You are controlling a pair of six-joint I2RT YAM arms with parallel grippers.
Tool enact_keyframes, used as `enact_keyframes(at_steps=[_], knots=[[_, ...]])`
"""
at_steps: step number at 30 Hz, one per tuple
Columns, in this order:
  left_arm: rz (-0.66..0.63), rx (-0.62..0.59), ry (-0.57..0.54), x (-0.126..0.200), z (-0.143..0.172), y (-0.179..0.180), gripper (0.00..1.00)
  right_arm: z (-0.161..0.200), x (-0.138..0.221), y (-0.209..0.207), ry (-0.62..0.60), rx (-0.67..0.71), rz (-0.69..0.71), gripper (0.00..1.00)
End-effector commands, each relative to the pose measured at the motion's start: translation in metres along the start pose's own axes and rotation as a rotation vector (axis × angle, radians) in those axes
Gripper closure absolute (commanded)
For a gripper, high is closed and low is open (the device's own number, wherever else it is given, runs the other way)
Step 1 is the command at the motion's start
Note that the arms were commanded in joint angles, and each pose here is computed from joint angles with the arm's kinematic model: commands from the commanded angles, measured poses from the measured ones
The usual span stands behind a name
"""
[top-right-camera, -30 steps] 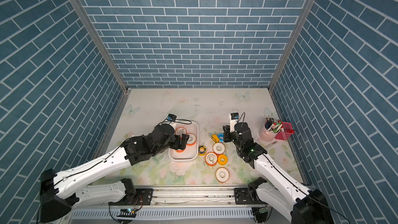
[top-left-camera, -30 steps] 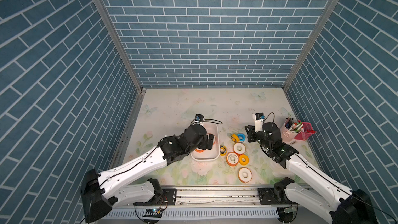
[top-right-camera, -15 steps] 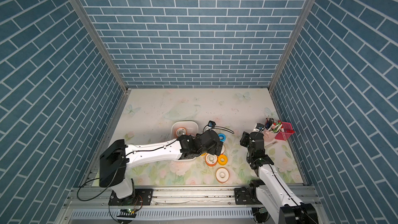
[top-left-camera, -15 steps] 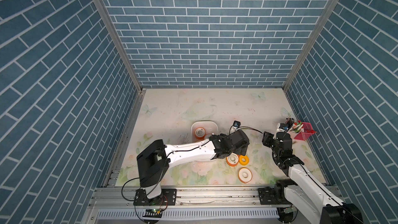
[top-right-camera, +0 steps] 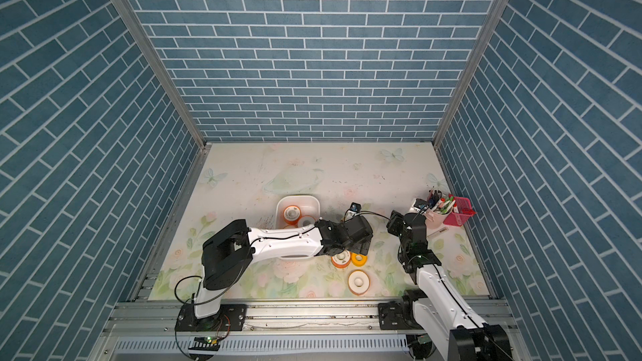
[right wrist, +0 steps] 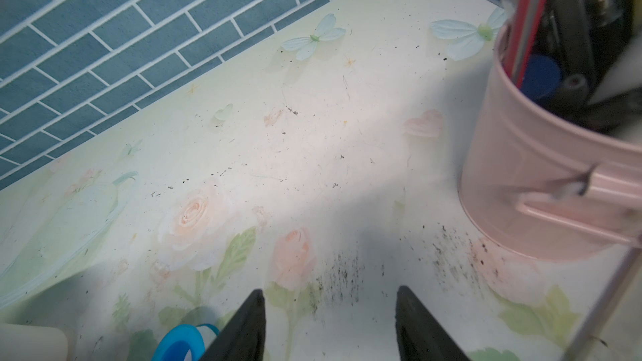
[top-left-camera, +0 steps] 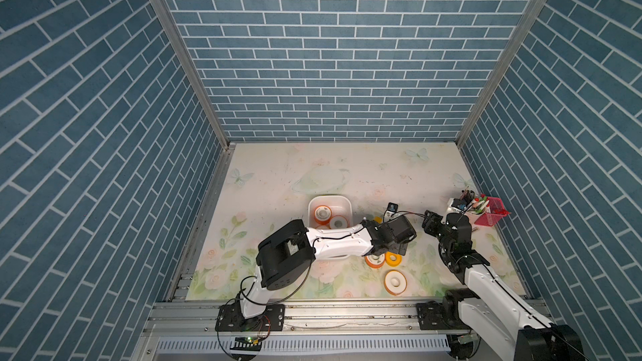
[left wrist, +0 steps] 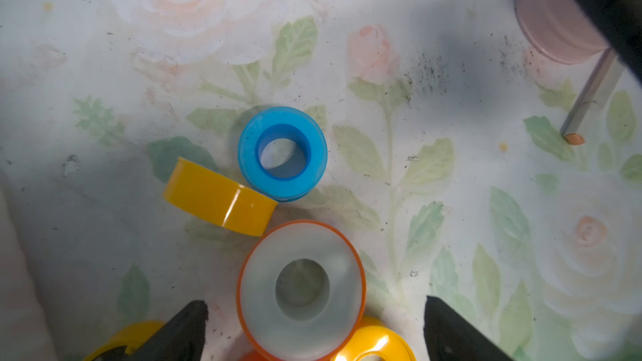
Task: Put the sealing tape into the storage box
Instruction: Pick up the sealing tape at the center of the board.
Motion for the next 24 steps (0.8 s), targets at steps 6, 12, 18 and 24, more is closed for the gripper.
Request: enact_keyframes(at_steps=[6,12,18,24], knots=[[-0.059,-0.015,0.066,-0.017,0.012,-0.004,0.00,-0.002,0.002,0.000,-0.021,-0.023,-0.017,0.40],[-0.098,-0.018,0.082,-0.025,0.016,-0.002,0.07,-0.001,0.001,0.000,-0.014,-0.019,-0.018,0.40],[-0.122,-0.028,0.093,-0.033,0.018,-0.002,0.18,-0.001,0.003,0.000,-0.019,-0.018,-0.025,0.40],[-0.135,-0.035,0.099,-0.037,0.019,-0.002,0.28,-0.001,0.002,0.001,-0.016,-0.018,-0.023,0.40]])
Point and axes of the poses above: each gripper's point midway between its finger pads, its own x axis back along the fingers, its own y axis along the line the jaws close on, z = x × y, the point moved 6 cm from there along x, back along the fingers, and after that the axes turned 15 degrees about -x, right-handed, at the moved point
